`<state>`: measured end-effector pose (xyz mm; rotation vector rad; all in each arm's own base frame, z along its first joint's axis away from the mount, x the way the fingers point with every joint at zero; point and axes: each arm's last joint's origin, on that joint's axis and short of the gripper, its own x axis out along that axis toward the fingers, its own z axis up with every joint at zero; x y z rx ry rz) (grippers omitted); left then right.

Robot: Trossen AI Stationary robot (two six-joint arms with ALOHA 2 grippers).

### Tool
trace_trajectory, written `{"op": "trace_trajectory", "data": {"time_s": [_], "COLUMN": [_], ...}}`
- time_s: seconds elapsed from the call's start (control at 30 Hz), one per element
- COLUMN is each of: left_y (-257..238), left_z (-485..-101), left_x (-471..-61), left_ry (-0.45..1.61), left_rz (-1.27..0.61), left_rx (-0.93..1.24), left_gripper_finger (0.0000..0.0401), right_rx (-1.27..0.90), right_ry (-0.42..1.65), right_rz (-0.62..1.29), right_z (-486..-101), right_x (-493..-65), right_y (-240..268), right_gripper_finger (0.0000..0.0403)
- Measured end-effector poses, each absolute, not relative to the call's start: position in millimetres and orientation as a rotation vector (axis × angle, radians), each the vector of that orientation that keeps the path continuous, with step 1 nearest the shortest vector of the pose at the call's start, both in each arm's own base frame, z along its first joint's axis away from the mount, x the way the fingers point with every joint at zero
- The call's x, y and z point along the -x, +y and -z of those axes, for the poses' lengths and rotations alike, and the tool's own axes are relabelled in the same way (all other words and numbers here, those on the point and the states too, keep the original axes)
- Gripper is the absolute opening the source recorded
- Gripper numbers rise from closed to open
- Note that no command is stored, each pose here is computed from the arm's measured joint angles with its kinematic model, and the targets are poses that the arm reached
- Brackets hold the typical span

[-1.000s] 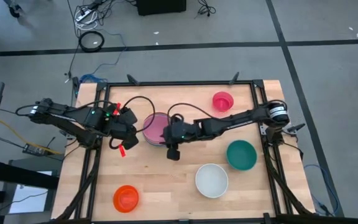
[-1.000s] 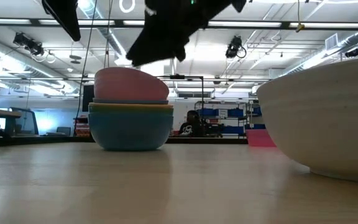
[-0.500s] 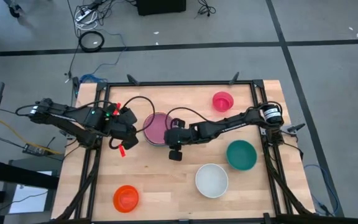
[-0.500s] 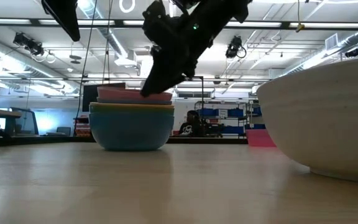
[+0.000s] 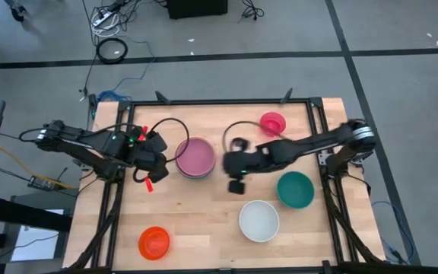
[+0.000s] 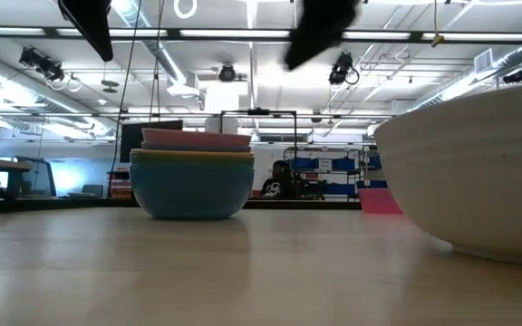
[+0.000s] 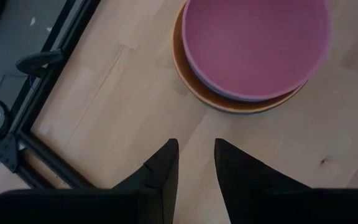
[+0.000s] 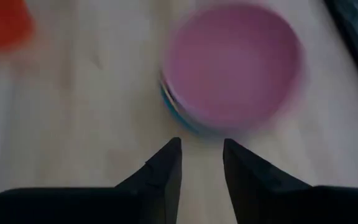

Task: Nest bowls inside each other
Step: Stack the dark green bowl into the pink bowl

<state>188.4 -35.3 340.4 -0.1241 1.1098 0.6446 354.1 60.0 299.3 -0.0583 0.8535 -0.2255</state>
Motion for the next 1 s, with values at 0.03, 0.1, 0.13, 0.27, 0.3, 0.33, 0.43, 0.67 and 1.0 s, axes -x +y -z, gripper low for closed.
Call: {"op": "trace_trajectory", "data": {"time_s": [0.03,0.1,0.13,0.27,0.3,0.33,0.43,0.67,1.0], "left_y": [-35.1,-34.5,-34.4,-34.4,-34.5,-34.5,-34.4,-36.7,-47.1], "left_z": [-340.3,-339.9,-339.8,-337.8,-336.0,-334.1,-324.7,-300.8,-286.9], "left_x": [-187.7,-185.5,-184.9,-185.2,-185.3,-185.4,-184.9,-181.3,-176.7], "left_ry": [1.115,1.130,1.133,1.133,1.136,1.140,1.162,1.232,1.240], "left_rz": [-0.650,-0.668,-0.673,-0.678,-0.680,-0.682,-0.699,-0.721,-0.724], "left_rx": [0.124,0.128,0.129,0.129,0.127,0.125,0.119,0.093,0.098], "left_gripper_finger": [0.0113,0.0113,0.0113,0.0113,0.0113,0.0113,0.0113,0.0113,0.0113], "right_rx": [0.051,0.028,0.016,-0.083,-0.117,-0.150,-0.207,-0.219,-0.279], "right_ry": [0.895,0.991,1.045,1.180,1.213,1.247,1.338,1.297,1.216], "right_rz": [0.262,0.351,0.399,0.552,0.568,0.578,0.588,0.516,0.409], "right_z": [-305.3,-314.8,-318.2,-322.5,-320.8,-318.2,-303.8,-266.3,-218.9], "right_x": [-340.9,-312.9,-298.8,-256.0,-247.7,-239.6,-218.9,-182.5,-147.8], "right_y": [59.2,56.8,55.4,52.9,52.9,53.2,55.0,61.3,58.2], "right_gripper_finger": [0.0105,0.0105,0.0105,0.0107,0.0107,0.0109,0.0114,0.0132,0.0135]}}
